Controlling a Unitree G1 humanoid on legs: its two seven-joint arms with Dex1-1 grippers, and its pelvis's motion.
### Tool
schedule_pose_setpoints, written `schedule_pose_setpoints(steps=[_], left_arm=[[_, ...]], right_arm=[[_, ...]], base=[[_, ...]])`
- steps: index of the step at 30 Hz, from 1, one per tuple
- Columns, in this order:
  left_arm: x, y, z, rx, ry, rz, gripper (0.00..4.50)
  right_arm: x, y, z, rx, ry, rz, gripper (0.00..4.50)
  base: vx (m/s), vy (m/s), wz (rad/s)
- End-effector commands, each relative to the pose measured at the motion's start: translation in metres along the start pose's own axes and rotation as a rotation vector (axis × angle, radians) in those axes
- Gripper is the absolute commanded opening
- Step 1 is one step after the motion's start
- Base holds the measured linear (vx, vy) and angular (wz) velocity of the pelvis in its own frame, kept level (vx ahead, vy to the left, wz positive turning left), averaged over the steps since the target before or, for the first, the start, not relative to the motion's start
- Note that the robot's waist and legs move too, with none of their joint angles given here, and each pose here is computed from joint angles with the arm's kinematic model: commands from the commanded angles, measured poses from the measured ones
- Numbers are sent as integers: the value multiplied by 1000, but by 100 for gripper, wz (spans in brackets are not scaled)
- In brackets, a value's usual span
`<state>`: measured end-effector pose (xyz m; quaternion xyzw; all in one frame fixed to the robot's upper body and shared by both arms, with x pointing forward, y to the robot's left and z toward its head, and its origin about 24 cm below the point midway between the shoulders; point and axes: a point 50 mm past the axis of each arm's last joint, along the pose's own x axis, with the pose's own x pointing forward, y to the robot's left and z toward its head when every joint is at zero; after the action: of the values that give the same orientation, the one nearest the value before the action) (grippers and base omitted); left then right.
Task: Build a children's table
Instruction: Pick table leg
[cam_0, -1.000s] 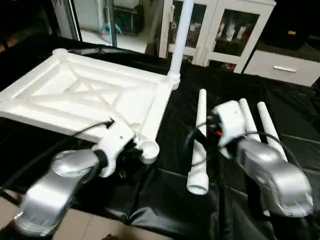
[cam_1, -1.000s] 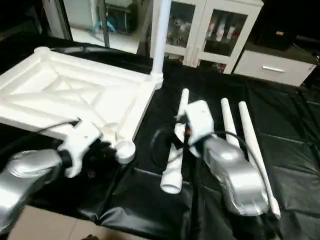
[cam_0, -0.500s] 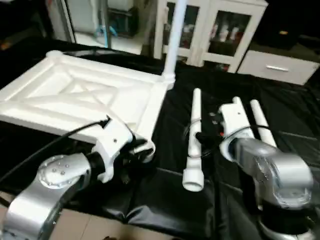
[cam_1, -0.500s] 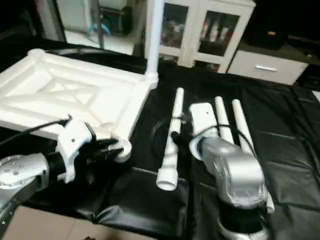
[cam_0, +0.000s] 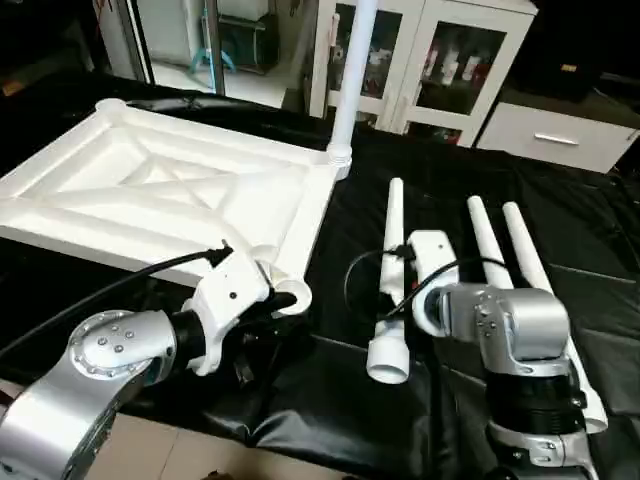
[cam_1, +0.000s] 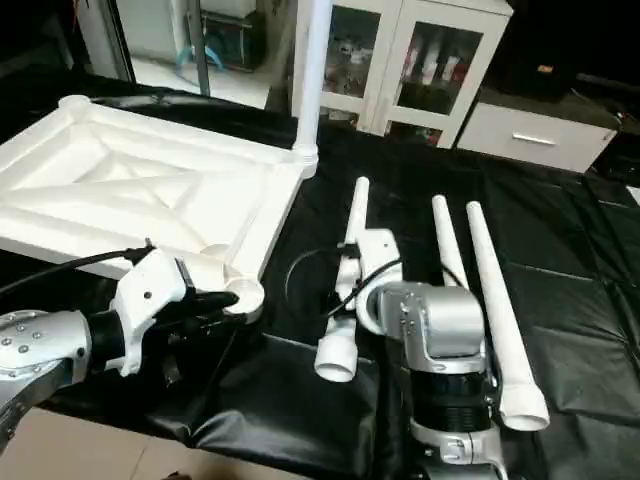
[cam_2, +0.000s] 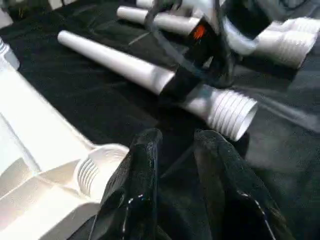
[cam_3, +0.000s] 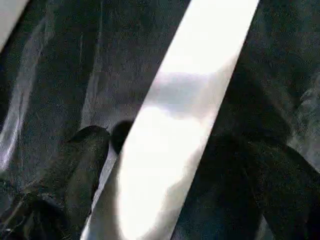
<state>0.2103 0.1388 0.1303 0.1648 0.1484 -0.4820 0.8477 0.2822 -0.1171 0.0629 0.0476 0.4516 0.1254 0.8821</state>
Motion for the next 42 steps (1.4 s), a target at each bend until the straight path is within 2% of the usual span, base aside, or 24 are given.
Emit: schedule_pose_setpoints(steps=[1, 3, 5, 6, 8, 12, 14, 19, 24, 29, 31, 33, 34, 35, 36, 37, 38, 39, 41, 42], left_arm=[[-1, -3, 7, 12, -23, -24, 135], [-1, -5, 10, -26, -39, -55, 171], [-2, -7, 11, -53, -39, -88, 171], [-2, -8, 11, -64, -40, -99, 183], [-4, -7, 11, -63, -32, -109, 208], [-6, -7, 9, -61, -19, -118, 217], [-5, -7, 10, -63, -18, -126, 251], [-4, -4, 12, -80, -23, -129, 273], [-2, -4, 13, -85, -24, -137, 332], [0, -5, 13, -98, -30, -145, 357], [1, -3, 12, -109, -44, -132, 384], [2, 0, 14, -110, -69, -110, 395], [3, 7, 18, -116, -115, -56, 407], [3, 7, 18, -116, -115, -56, 420], [6, 13, 22, -128, -152, -13, 429], [13, 23, 28, -169, -212, 64, 433], [14, 27, 29, -177, -225, 85, 440], [19, 38, 37, -203, -265, 158, 449], [21, 46, 48, -254, -336, 181, 450], [22, 46, 49, -261, -344, 179, 450]], right_arm=[[2, -8, -8, 47, 35, -14, 421], [2, -8, -10, 54, 42, -8, 393], [2, -9, -11, 69, 44, -1, 384], [3, -10, -12, 74, 46, -3, 366], [4, -11, -13, 86, 49, -7, 348], [3, -9, -15, 99, 48, -3, 322], [1, -11, -15, 105, 45, -3, 300], [0, -15, -19, 166, 51, 5, 269], [0, -20, -21, 192, 51, -14, 218], [0, -23, -23, 209, 52, -29, 195], [-2, -21, -21, 215, 29, -29, 186], [-5, -20, -17, 211, -11, -21, 186], [-11, -19, -8, 201, -93, -12, 186], [-11, -19, -8, 201, -93, -12, 185], [-17, -21, 2, 189, -172, -6, 185], [-28, -23, 17, 169, -318, 19, 185], [-32, -23, 21, 163, -356, 33, 185], [-47, -21, 34, 137, -483, 86, 185], [-61, -17, 43, 98, -586, 167, 185], [-62, -17, 43, 92, -593, 177, 185]], base=[[0, 0, 0], [0, 0, 0], [0, 0, 0], [0, 0, 0], [0, 0, 0], [0, 0, 0], [0, 0, 0], [0, 0, 0], [0, 0, 0], [0, 0, 0], [0, 0, 0], [0, 0, 0], [0, 0, 0], [0, 0, 0], [0, 0, 0], [0, 0, 0], [0, 0, 0], [0, 0, 0], [0, 0, 0], [0, 0, 0]])
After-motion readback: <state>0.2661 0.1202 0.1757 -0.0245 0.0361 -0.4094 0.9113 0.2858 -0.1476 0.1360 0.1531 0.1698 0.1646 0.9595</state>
